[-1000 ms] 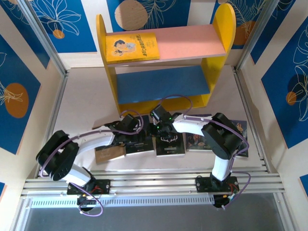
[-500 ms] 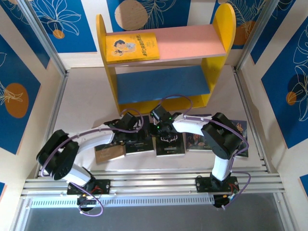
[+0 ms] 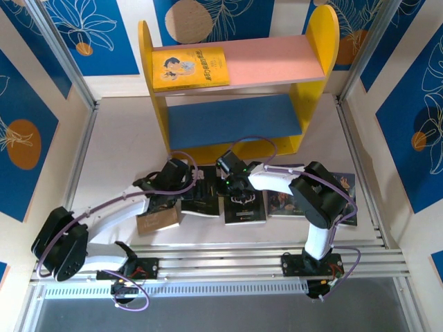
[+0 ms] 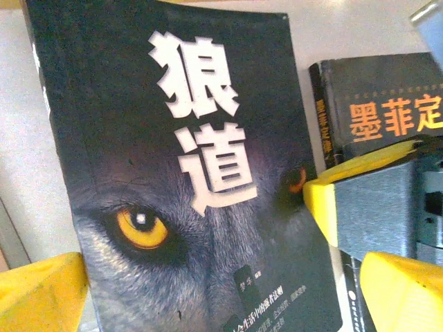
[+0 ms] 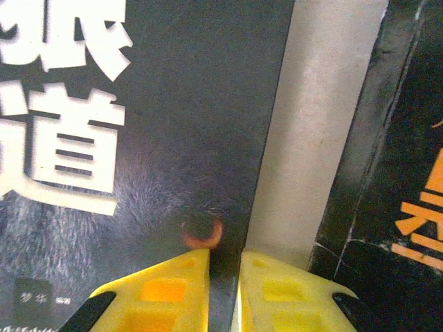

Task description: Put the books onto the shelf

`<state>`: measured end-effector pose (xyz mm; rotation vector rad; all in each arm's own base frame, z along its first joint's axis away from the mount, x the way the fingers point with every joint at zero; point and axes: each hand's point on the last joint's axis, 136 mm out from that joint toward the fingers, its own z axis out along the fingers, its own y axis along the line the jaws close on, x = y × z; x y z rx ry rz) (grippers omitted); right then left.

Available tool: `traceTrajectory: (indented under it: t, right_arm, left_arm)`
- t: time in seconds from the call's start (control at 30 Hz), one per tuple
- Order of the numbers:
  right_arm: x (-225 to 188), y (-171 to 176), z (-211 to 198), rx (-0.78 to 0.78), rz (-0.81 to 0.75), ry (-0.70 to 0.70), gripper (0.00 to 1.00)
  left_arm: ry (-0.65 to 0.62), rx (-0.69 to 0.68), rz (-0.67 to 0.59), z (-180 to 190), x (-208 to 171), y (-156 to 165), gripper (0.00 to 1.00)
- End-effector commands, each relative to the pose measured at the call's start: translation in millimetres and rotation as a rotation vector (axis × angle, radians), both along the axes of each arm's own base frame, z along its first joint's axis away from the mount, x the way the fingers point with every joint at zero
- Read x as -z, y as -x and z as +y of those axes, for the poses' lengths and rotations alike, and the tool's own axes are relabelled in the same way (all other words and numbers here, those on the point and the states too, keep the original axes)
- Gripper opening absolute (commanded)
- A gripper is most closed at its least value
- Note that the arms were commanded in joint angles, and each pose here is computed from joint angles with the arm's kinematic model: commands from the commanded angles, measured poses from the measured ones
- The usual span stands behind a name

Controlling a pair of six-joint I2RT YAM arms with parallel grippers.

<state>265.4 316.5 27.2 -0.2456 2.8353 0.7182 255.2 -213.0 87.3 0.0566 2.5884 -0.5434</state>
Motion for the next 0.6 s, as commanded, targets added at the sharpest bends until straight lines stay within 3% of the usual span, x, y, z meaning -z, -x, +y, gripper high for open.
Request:
traceTrajectory:
  t: [0.0,0.57]
  right_arm:
    - [9.6,18.7,22.1,-0.074,0.065,-0.075,0.18]
    - [10.9,26.7,34.3,-0.088,0.100,-0.153,0.16]
  left_arm:
    - [0.207,0.103,-0.015,-41.5,-17.7,2.6,0.98]
    - [0.441,0.088,-0.095,-53.9,-62.2,6.7,0.96]
